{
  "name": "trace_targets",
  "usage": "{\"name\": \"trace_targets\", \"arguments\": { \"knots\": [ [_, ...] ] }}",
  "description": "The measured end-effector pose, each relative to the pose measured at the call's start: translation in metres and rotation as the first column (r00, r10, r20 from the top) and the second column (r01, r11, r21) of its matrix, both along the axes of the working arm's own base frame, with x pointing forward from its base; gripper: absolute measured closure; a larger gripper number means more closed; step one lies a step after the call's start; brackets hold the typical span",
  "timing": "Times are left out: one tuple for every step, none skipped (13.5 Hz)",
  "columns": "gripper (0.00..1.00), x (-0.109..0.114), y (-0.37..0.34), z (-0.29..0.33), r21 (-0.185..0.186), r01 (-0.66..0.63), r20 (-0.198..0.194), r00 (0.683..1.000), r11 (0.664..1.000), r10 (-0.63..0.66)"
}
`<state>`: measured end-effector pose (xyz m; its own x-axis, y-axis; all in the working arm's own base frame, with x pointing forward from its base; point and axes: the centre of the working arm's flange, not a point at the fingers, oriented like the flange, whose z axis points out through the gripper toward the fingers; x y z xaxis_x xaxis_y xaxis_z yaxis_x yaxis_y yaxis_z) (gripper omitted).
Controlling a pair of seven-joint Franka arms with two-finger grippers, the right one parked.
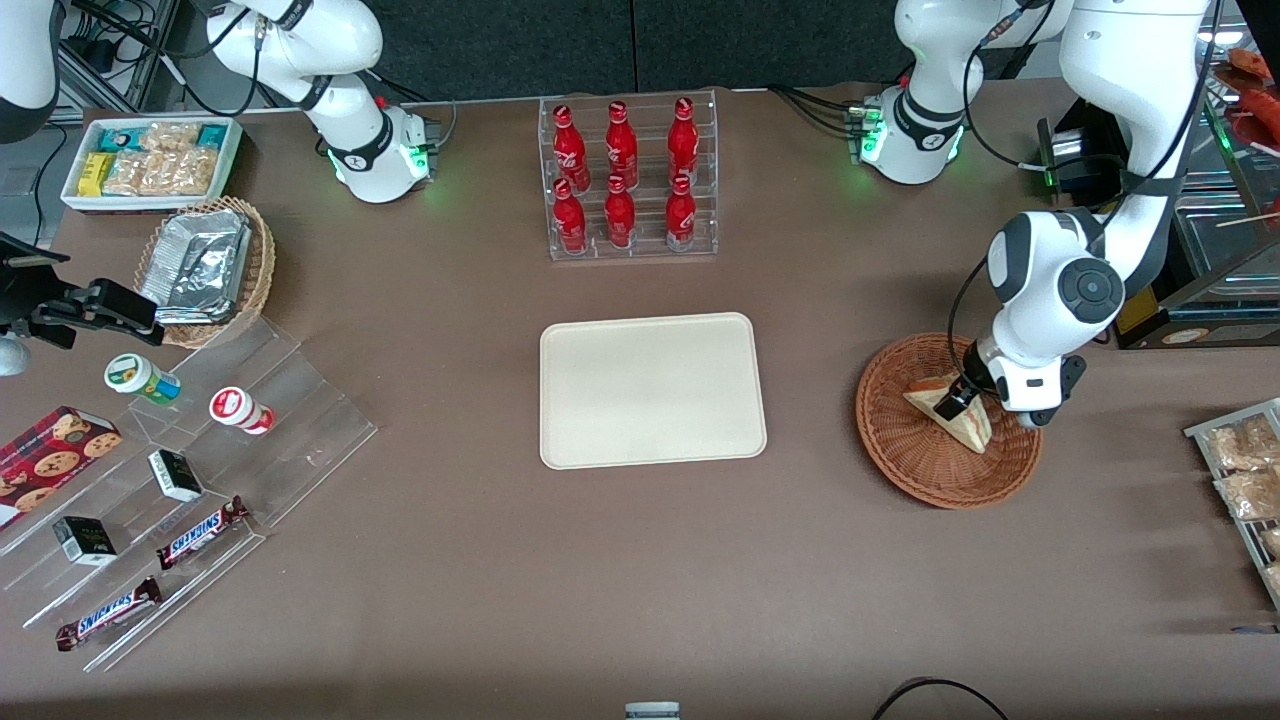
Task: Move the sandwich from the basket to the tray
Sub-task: 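Close the left gripper on the wrapped sandwich, then lift the sandwich and carry it with the left gripper over the tray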
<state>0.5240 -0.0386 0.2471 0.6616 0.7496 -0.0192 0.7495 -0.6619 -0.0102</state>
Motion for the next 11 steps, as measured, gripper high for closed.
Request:
{"name": "trace_targets", "arguments": {
  "knots": [
    [0.25,-0.001,0.000,-0.001,0.000,-0.002,-0.002,1.000,1.000,0.002],
    [0.35,-0.001,0.000,-0.001,0.000,-0.003,-0.002,1.000,1.000,0.003],
    [0.48,-0.001,0.000,-0.001,0.000,-0.003,-0.004,1.000,1.000,0.003],
    [0.56,-0.001,0.000,-0.001,0.001,-0.002,-0.007,1.000,1.000,0.002],
    [0.64,0.001,0.000,0.001,0.005,0.002,-0.010,1.000,1.000,-0.002],
    [0.68,0.004,0.000,0.005,0.015,0.014,-0.020,1.000,1.000,-0.014],
    [0.70,0.009,-0.001,0.012,0.029,0.033,-0.038,0.999,0.999,-0.032],
    [0.72,0.016,-0.005,0.023,0.042,0.055,-0.061,0.997,0.998,-0.053],
    [0.75,0.024,-0.016,0.038,0.049,0.084,-0.081,0.993,0.995,-0.080],
    [0.81,0.032,-0.035,0.053,0.053,0.122,-0.095,0.989,0.991,-0.117],
    [0.84,0.038,-0.060,0.067,0.055,0.167,-0.104,0.981,0.984,-0.161]
  ]
}}
